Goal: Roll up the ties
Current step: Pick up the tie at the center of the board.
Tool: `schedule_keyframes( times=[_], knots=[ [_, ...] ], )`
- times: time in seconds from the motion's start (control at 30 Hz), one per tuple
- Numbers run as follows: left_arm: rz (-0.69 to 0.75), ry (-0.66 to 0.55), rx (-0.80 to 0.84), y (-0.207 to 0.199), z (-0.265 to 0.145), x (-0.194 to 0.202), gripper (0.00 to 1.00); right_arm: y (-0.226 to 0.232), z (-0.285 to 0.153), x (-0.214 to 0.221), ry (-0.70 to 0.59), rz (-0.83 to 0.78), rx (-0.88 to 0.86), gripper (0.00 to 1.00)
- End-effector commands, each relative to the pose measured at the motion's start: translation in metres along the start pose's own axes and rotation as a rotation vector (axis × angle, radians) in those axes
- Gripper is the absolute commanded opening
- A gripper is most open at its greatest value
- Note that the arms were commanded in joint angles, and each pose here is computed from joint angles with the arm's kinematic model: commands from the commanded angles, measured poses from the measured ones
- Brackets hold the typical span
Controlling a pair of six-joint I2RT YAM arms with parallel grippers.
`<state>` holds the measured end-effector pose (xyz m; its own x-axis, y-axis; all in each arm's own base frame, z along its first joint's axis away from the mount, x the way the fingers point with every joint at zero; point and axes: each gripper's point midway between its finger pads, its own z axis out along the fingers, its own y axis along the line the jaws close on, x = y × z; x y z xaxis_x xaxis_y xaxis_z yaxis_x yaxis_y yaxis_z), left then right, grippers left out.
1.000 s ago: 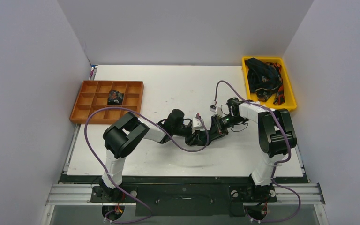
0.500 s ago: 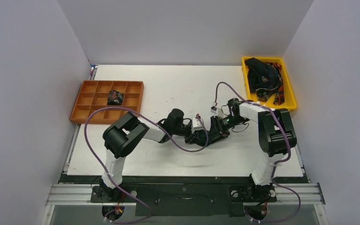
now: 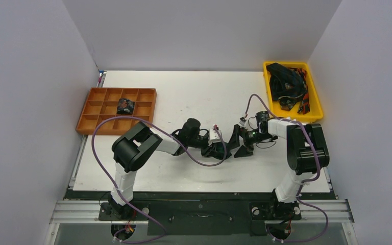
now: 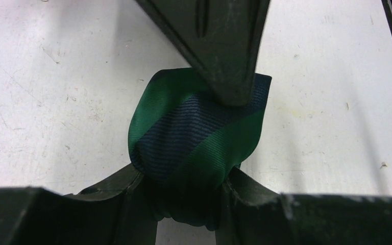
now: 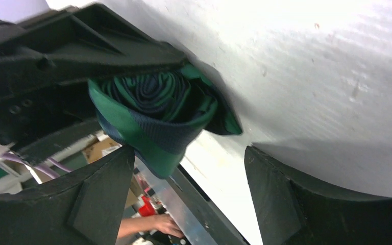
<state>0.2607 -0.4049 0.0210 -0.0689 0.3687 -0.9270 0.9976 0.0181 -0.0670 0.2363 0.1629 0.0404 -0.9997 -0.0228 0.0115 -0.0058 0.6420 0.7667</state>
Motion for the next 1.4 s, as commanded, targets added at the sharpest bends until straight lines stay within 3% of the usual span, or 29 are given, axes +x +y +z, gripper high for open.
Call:
schedule_keyframes(
  times=[0.0,0.13,0.3,0.43,0.53,0.6,0.63,0.7,0.77,0.8,0.87,1.03,1.13,1.2,1.27,1.37],
  knots=[
    [-0.104,0.157,0.004,-0.010,-0.008,0.055,0.11,-0.017,0.021,-0.037,-0.142,-0.010,0.043,0.77],
    [-0.105,0.161,0.002,-0.011,-0.010,0.057,0.12,-0.006,0.033,-0.034,-0.110,-0.009,-0.022,0.77],
    [-0.109,0.164,-0.002,-0.012,-0.011,0.058,0.11,0.013,0.031,-0.029,-0.095,-0.031,-0.095,0.59],
    [-0.110,0.162,-0.004,-0.012,-0.011,0.058,0.12,0.016,0.024,-0.018,-0.077,-0.051,-0.102,0.55],
    [-0.110,0.161,-0.005,-0.011,-0.011,0.058,0.12,0.016,0.020,-0.009,-0.059,-0.059,-0.099,0.56],
    [-0.109,0.159,-0.006,-0.010,-0.010,0.057,0.12,0.014,0.020,-0.008,-0.059,-0.060,-0.086,0.67],
    [-0.110,0.159,-0.006,-0.010,-0.010,0.057,0.12,0.013,0.021,-0.007,-0.057,-0.060,-0.084,0.67],
    [-0.110,0.158,-0.007,-0.010,-0.010,0.057,0.12,0.012,0.022,-0.007,-0.050,-0.058,-0.084,0.54],
    [-0.110,0.157,-0.007,-0.010,-0.010,0.056,0.12,0.009,0.023,-0.006,-0.040,-0.059,-0.079,0.33],
    [-0.109,0.156,-0.006,-0.009,-0.010,0.056,0.12,0.008,0.023,-0.006,-0.036,-0.064,-0.074,0.14],
    [-0.107,0.150,-0.003,-0.011,-0.010,0.054,0.17,0.006,0.022,-0.008,-0.035,-0.074,-0.061,0.00],
    [-0.090,0.079,0.004,-0.012,-0.012,0.030,0.66,0.004,0.019,-0.006,-0.018,-0.098,-0.026,0.00],
    [-0.063,0.036,0.004,-0.012,-0.011,0.013,0.80,0.006,0.019,-0.005,-0.011,-0.133,-0.019,0.00],
    [-0.047,0.015,0.008,-0.013,-0.012,0.003,0.94,0.010,0.018,-0.006,-0.011,-0.151,-0.020,0.00],
    [-0.021,-0.004,0.021,-0.015,-0.012,-0.006,0.99,0.014,0.019,-0.006,-0.007,-0.172,-0.021,0.00],
    [0.023,-0.007,0.061,-0.025,-0.010,-0.013,0.97,0.022,0.019,-0.008,-0.007,-0.208,-0.022,0.00]
  ],
)
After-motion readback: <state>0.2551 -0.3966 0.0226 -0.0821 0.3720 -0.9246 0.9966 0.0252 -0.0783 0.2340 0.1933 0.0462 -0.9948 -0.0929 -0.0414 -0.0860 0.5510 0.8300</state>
